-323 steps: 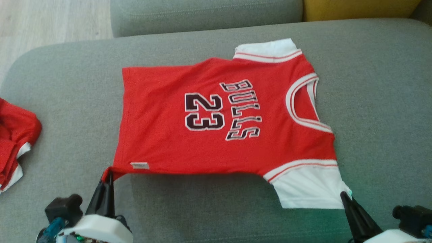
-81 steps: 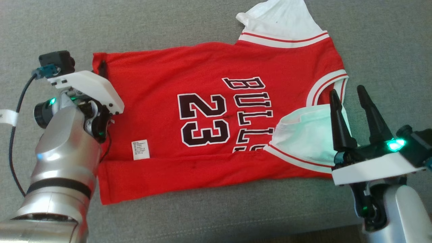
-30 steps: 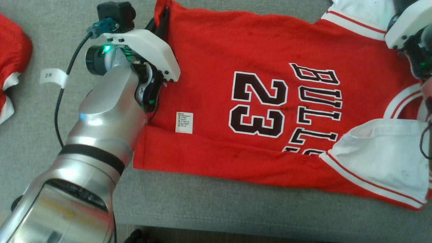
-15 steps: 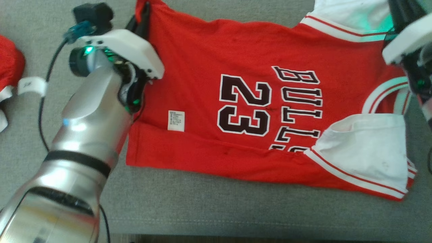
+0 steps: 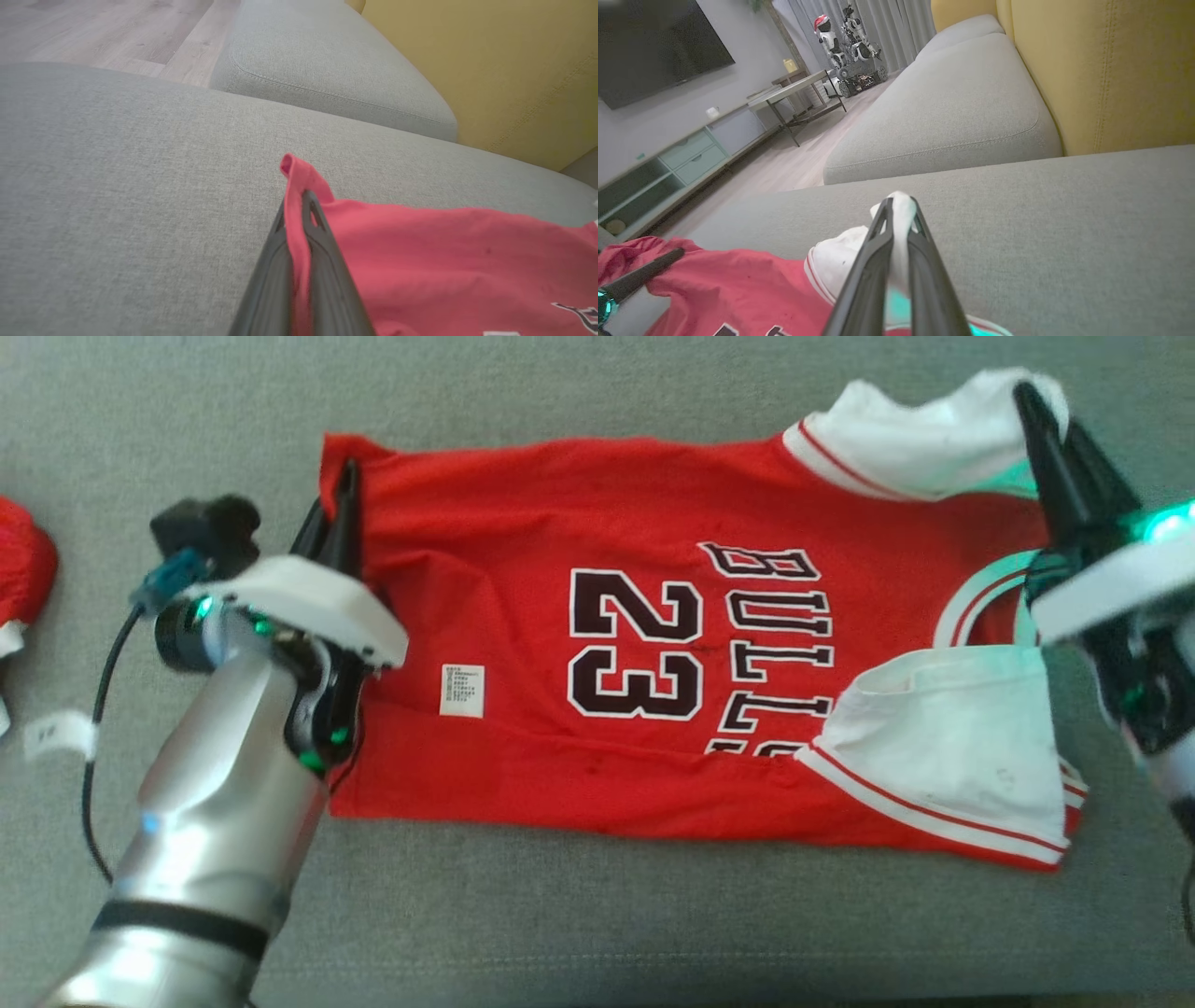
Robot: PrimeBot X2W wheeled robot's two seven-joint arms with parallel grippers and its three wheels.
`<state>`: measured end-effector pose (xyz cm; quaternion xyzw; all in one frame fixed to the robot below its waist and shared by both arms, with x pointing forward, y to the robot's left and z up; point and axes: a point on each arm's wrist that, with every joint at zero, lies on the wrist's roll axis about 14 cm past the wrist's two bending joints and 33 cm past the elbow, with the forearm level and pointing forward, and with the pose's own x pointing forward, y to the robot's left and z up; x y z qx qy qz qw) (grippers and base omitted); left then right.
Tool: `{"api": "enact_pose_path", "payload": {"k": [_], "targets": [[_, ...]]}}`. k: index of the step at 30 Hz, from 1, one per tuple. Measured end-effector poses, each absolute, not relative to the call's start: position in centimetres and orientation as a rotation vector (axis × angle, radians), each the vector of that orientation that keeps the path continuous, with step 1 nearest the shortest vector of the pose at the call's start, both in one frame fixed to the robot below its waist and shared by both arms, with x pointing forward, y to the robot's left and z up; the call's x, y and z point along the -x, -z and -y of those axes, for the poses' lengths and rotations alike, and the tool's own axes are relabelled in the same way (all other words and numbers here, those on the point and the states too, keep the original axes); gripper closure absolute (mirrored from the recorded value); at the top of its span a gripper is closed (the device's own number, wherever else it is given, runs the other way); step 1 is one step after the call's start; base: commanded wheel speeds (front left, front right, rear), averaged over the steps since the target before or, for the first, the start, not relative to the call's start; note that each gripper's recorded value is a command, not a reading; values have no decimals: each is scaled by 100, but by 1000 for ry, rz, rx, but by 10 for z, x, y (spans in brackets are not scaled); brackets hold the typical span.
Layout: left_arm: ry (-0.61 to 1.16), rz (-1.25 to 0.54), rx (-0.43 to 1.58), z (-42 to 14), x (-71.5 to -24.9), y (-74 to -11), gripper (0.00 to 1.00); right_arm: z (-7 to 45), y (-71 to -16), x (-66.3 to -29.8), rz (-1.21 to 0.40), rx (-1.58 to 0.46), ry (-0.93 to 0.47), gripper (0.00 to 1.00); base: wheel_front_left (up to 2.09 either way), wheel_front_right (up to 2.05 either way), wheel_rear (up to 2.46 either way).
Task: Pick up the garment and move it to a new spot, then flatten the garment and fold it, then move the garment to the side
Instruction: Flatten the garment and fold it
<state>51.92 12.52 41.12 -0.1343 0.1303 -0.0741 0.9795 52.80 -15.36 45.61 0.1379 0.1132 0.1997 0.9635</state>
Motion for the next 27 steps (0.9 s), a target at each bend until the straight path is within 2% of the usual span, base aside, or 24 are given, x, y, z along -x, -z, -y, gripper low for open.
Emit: {"api": "enact_pose_path", "payload": {"k": [9, 16, 18, 23, 25, 27], "targets": [[137, -249, 332, -130, -484, -414, 100, 170, -465, -469, -213, -380, -377, 100, 0, 0, 0], [87, -317, 393, -137, -453, -399, 100, 174, -437, -428, -326, -410, -336, 100, 0, 0, 0], [75, -348, 403, -137, -442, -391, 94, 173, -425, -416, -363, -401, -329, 100, 0, 0, 0], [54, -393, 422, -138, -427, -382, 94, 169, -411, -399, -413, -401, -315, 100, 0, 0, 0], [49, -404, 424, -138, -422, -380, 87, 166, -406, -393, -435, -404, -312, 100, 0, 0, 0], [44, -418, 431, -139, -418, -377, 61, 163, -402, -388, -450, -409, -309, 100, 0, 0, 0]]}}
